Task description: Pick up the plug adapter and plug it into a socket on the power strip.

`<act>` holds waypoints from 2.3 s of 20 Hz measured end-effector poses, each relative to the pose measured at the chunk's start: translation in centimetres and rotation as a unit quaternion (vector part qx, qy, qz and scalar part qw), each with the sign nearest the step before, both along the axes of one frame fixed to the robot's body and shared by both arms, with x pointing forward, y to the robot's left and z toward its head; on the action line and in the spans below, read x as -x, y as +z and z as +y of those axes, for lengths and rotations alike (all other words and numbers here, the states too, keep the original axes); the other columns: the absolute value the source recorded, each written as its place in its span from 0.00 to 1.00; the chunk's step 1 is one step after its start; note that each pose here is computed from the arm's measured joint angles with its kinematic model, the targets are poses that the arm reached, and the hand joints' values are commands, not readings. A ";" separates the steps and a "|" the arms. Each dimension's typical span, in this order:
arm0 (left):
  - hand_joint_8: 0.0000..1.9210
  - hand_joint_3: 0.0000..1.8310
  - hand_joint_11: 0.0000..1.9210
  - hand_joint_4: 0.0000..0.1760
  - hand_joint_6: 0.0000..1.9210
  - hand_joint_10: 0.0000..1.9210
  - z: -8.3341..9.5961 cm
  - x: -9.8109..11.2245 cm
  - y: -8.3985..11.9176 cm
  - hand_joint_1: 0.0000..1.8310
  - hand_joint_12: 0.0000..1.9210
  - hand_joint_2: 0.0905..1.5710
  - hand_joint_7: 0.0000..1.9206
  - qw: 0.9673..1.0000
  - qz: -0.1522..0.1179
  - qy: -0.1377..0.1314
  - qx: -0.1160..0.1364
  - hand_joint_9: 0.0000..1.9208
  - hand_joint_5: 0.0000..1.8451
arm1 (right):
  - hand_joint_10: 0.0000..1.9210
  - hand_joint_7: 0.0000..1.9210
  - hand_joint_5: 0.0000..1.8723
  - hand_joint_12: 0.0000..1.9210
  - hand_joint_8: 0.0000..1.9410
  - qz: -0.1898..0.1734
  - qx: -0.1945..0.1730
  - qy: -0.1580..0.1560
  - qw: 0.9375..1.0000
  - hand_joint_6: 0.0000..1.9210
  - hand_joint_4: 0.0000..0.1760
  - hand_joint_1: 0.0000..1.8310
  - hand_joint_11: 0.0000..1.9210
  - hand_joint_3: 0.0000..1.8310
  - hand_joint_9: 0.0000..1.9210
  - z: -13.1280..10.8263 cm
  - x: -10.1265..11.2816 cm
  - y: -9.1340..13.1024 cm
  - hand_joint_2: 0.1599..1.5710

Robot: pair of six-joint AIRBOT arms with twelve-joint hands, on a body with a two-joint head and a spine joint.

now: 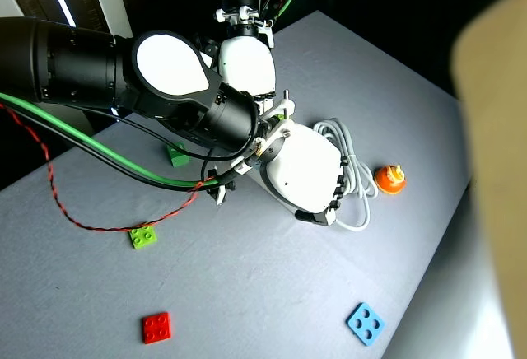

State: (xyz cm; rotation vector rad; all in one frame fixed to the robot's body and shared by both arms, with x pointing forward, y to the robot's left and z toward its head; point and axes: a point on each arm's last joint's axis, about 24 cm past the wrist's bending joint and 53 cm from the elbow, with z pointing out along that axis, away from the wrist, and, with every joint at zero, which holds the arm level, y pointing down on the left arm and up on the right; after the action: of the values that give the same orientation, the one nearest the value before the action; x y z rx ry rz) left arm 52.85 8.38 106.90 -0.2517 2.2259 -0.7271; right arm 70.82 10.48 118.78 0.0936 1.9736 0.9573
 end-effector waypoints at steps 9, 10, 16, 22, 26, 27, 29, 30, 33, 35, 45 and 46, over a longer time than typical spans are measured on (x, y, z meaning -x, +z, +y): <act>0.00 0.00 0.00 0.00 0.00 0.00 0.0 0.0 0.0 0.12 0.10 0.74 0.05 1.000 0.001 0.001 0.002 0.04 0.06 | 0.62 0.48 0.44 0.84 0.66 0.010 -0.002 -0.002 1.000 0.55 0.00 0.67 0.33 0.00 0.40 -0.6 0.2 -0.8 0.72; 0.00 0.00 0.00 0.00 0.00 0.00 0.0 0.0 0.0 0.13 0.08 0.74 0.05 1.000 0.001 0.001 0.002 0.03 0.06 | 0.61 0.48 0.44 0.82 0.66 0.010 0.003 -0.002 1.000 0.54 0.00 0.67 0.34 0.00 0.41 -0.7 0.2 -1.0 0.72; 0.00 0.00 0.00 0.00 0.00 0.00 0.0 0.0 -0.1 0.12 0.09 0.74 0.05 1.000 0.000 -0.001 0.000 0.04 0.06 | 0.62 0.47 0.43 0.85 0.68 0.009 0.007 0.000 1.000 0.57 0.00 0.66 0.32 0.00 0.39 -0.7 0.3 -1.2 0.73; 0.00 0.00 0.00 0.00 0.00 0.00 0.1 0.0 -0.1 0.10 0.11 0.74 0.04 1.000 0.000 0.002 0.000 0.04 0.06 | 0.61 0.49 0.43 0.84 0.65 0.002 0.016 0.010 1.000 0.56 0.00 0.67 0.34 0.00 0.41 0.0 0.2 -1.5 0.72; 0.00 0.00 0.00 0.00 0.00 0.00 0.1 0.0 -0.1 0.10 0.09 0.74 0.03 1.000 0.000 0.003 0.000 0.03 0.05 | 0.62 0.47 0.42 0.84 0.68 0.003 0.025 0.013 1.000 0.57 0.00 0.67 0.33 0.00 0.40 -0.1 0.2 -2.6 0.73; 0.00 0.00 0.00 0.00 0.00 0.00 0.1 0.0 -0.1 0.10 0.11 0.74 0.04 1.000 0.000 0.003 0.000 0.04 0.06 | 0.62 0.48 0.44 0.84 0.66 0.005 0.027 0.012 1.000 0.54 0.00 0.67 0.34 0.00 0.41 -0.1 0.3 -2.9 0.72; 0.00 0.00 0.00 0.00 0.00 0.00 0.1 0.0 -0.1 0.10 0.12 0.74 0.04 1.000 0.000 0.003 0.000 0.04 0.06 | 0.62 0.48 0.45 0.85 0.66 0.006 0.030 0.012 0.999 0.54 0.00 0.67 0.33 0.00 0.40 -0.2 0.3 -3.3 0.72; 0.00 0.00 0.00 0.00 0.00 0.00 0.1 0.0 -0.1 0.09 0.12 0.74 0.04 1.000 0.000 0.003 0.000 0.04 0.06 | 0.63 0.47 0.45 0.86 0.67 0.007 0.030 0.012 0.999 0.54 0.00 0.67 0.32 0.00 0.40 -0.3 0.3 -3.4 0.72; 0.00 0.00 0.00 0.00 0.00 0.00 0.0 0.0 -0.1 0.11 0.13 0.74 0.05 1.000 0.000 0.004 0.000 0.05 0.06 | 0.63 0.46 0.46 0.85 0.68 0.007 0.034 0.015 0.999 0.53 0.00 0.66 0.31 0.00 0.39 -0.2 0.5 -3.7 0.72; 0.00 0.00 0.00 0.00 0.00 0.00 0.0 -0.1 -0.1 0.08 0.08 0.75 0.03 1.000 -0.001 0.005 0.000 0.03 0.04 | 0.63 0.46 0.46 0.85 0.68 0.004 0.037 0.017 0.999 0.53 0.00 0.66 0.31 0.00 0.39 0.1 0.5 -3.7 0.72; 0.00 0.00 0.00 0.00 0.00 0.00 0.2 -0.1 -0.1 0.11 0.08 0.74 0.04 1.000 -0.001 0.011 0.000 0.03 0.05 | 0.63 0.46 0.46 0.85 0.68 -0.022 0.071 0.029 0.997 0.54 0.00 0.66 0.32 0.00 0.40 1.7 1.1 -3.6 0.72; 0.00 0.00 0.00 0.00 0.00 0.00 0.2 -0.1 -0.1 0.11 0.08 0.74 0.04 1.000 0.000 0.011 0.000 0.03 0.05 | 0.63 0.46 0.46 0.85 0.68 -0.026 0.077 0.032 0.996 0.54 0.00 0.66 0.32 0.00 0.40 1.8 1.3 -3.7 0.72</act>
State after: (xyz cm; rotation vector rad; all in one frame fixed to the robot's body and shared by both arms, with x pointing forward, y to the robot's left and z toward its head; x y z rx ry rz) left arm 52.99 8.62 106.76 -0.2756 2.2186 -0.7159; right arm 69.55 12.26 115.06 -0.0808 2.0046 0.8350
